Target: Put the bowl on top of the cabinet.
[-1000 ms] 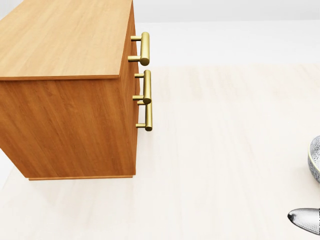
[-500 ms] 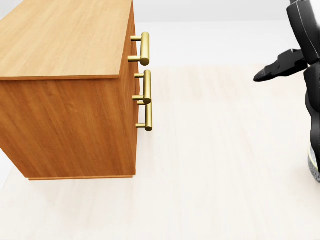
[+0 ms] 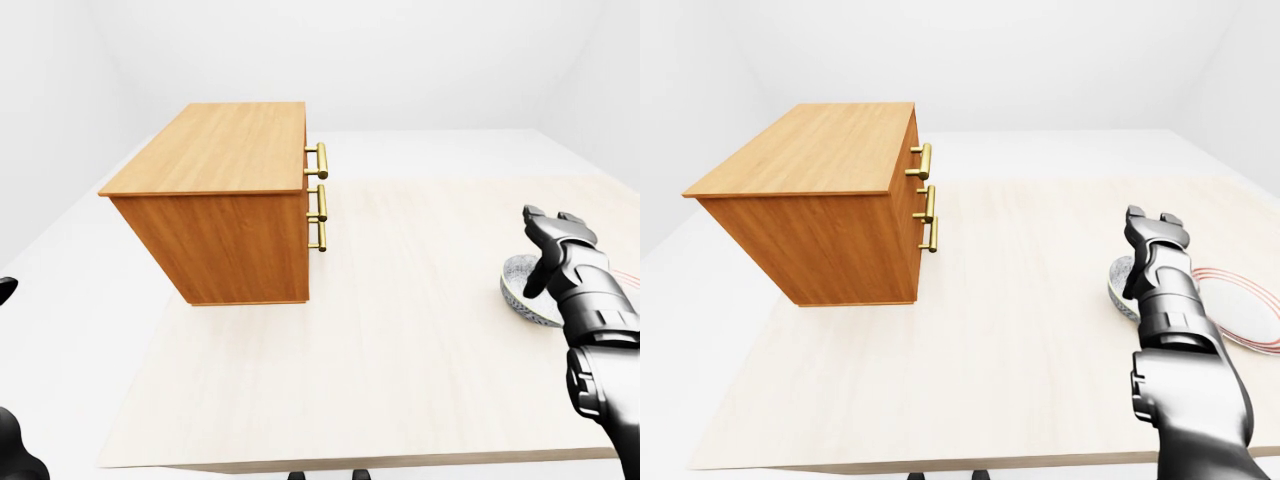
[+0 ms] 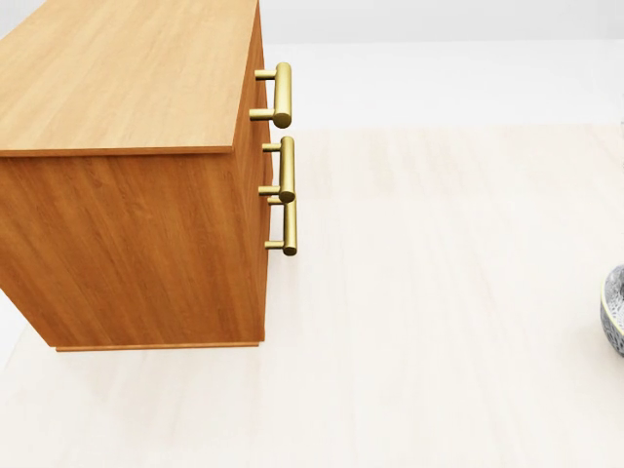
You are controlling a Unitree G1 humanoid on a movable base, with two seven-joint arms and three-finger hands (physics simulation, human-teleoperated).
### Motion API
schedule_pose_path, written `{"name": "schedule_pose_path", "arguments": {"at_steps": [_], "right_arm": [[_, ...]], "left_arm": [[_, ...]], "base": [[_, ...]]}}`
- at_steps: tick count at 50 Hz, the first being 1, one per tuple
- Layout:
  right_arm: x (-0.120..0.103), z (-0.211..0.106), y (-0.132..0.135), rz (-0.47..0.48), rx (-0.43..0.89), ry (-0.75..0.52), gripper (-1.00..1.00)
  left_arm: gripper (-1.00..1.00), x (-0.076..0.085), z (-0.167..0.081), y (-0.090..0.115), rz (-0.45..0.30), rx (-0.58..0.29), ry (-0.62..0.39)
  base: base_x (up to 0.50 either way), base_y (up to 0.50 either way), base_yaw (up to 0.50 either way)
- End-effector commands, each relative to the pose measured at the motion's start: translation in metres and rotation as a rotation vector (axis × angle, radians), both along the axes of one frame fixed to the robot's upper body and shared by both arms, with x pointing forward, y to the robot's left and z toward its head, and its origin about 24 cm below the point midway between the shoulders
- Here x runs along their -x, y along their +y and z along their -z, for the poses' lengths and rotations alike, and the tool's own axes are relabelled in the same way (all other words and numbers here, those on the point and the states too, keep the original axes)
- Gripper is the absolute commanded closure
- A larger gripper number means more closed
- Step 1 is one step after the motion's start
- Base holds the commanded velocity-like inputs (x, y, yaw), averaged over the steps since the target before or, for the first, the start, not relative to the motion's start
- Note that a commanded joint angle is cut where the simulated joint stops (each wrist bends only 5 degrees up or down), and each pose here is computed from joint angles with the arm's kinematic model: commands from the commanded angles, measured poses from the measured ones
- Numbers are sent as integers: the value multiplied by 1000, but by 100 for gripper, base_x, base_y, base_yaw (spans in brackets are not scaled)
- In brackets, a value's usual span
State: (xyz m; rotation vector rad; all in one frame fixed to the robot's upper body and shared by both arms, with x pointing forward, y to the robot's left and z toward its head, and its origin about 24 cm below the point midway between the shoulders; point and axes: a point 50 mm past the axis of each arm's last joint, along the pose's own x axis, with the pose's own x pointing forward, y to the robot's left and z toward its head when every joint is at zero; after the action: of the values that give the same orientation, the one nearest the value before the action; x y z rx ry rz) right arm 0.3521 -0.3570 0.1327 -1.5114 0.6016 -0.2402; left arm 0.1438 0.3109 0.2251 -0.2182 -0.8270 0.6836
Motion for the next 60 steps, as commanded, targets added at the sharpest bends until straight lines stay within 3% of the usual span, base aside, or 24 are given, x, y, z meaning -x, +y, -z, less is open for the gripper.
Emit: {"name": "schedule_pose_path", "arguments": {"at_steps": [1, 27, 60], "right_arm": [[26, 43, -18, 100, -52, 195, -100], [48, 74, -24, 150, -125, 225, -100], [52, 101, -7, 137, -194, 241, -100]], "left_arm": [[-100, 0, 0, 0, 1, 0, 2], [-100, 0, 1, 0, 1, 1, 6], [-100, 0, 1, -1, 1, 2, 4]], "base": [[0, 0, 0], [0, 0, 0], [0, 0, 0]]}}
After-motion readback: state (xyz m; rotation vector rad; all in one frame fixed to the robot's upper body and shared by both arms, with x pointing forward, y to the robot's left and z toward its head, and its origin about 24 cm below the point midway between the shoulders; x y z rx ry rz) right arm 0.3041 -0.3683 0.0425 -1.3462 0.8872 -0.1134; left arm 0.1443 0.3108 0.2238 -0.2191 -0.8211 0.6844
